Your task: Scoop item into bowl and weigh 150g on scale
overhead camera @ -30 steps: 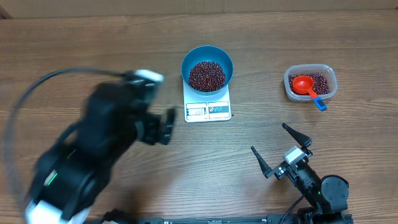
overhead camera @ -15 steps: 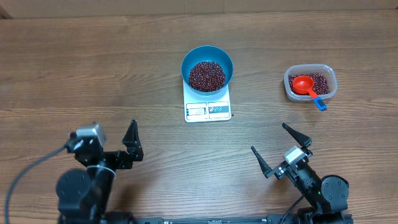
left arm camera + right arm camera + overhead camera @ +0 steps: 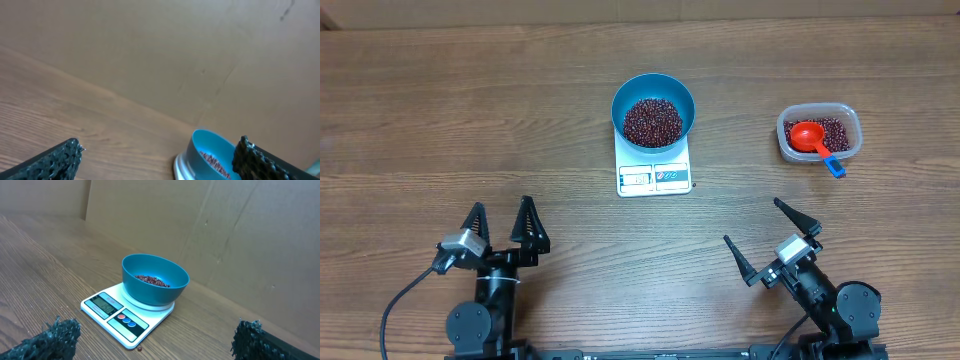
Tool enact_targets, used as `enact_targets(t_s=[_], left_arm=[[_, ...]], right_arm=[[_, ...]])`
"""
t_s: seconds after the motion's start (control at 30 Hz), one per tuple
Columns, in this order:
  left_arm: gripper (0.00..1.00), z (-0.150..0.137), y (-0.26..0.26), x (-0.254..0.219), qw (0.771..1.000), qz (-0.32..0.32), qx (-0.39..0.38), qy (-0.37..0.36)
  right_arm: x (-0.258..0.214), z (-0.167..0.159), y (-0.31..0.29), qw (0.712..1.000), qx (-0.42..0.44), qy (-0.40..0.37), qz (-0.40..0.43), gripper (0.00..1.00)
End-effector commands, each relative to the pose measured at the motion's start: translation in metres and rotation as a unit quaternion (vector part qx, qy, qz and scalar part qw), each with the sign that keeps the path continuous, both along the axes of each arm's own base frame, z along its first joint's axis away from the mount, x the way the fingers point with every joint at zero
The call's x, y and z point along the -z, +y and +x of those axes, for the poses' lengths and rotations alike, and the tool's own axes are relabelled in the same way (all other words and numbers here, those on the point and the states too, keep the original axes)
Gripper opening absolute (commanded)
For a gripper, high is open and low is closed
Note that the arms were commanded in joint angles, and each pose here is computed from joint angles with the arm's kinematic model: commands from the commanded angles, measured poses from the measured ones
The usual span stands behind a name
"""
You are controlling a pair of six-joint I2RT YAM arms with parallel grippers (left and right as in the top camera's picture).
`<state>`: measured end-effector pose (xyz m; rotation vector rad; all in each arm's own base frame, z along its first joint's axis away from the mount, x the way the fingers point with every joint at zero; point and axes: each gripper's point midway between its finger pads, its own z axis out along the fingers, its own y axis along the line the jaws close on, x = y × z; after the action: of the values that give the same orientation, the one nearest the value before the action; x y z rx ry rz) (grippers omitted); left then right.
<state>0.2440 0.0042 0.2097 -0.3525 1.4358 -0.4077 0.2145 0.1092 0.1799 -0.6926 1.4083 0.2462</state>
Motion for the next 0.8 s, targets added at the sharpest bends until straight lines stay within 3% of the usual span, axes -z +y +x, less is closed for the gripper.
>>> enact_targets(t_s=[0.0,0.27,0.4,0.77], left_arm=[[1.0,0.0,0.005,0.004,1.0,-0.016,-0.013,-0.007],[1.0,0.002,0.005,0.054,0.996,-0.019,-0.014,0.091],[1.0,0.002,-0.004,0.052,0.995,0.044,0.009,0.086],[1.0,0.001,-0.023,0.051,0.989,0.112,0.051,0.079]], right_arm=[[0.002,0.001,-0.001,1.0,0.004,0.0,0.001,1.0],[0.002,0.001,-0.001,1.0,0.005,0.0,0.001,1.0],[0.002,0.001,-0.001,1.0,0.004,0.0,0.001,1.0],[0.002,0.001,-0.001,1.0,0.005,0.0,0.001,1.0]])
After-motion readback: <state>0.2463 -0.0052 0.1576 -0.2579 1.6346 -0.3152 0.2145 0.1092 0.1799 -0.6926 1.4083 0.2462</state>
